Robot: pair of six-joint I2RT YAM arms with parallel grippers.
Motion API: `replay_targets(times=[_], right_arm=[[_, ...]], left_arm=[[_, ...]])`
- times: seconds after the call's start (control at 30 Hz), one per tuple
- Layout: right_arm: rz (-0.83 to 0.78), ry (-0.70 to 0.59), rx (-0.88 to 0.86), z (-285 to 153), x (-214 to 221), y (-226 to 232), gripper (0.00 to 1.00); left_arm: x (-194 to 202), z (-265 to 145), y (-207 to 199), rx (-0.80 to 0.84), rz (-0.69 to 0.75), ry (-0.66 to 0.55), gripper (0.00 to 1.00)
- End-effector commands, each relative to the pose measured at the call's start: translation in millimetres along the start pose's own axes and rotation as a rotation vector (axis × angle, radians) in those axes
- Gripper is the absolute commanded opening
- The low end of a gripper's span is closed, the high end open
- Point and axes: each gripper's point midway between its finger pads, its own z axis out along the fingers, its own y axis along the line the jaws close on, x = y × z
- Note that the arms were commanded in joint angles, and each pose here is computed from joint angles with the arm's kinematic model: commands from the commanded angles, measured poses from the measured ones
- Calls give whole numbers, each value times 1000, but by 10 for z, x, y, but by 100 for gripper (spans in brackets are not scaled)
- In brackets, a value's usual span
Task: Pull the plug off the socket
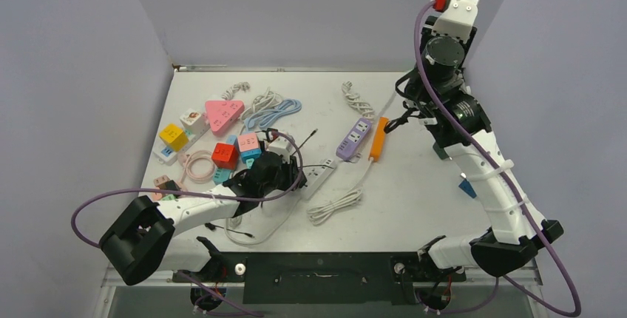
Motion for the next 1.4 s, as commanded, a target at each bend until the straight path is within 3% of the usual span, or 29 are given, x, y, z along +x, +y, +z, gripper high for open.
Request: replay_targets(times=[0.0,0.17,0.37,0.63,0.87,1.37], right_arm=[[-77,35,280,76,82,-603,5],[-71,114,327,301,471,-915,5],[-22,191,270,340,1046,-880,5],[119,385,161,390,2240,-795,5],[153,551,187,245,3132,-916,5],[206,735,211,45,4063,-995,17]], left_arm=[[159,-3,273,-108,43,73,0],[175,-14,317,-120,28,76,0],[144,-22,291,-104,29,69,0],[124,-5,214,-61,38,62,0],[111,4,196,-50,55,63,0],[103,33,160,-37,59,70,0]])
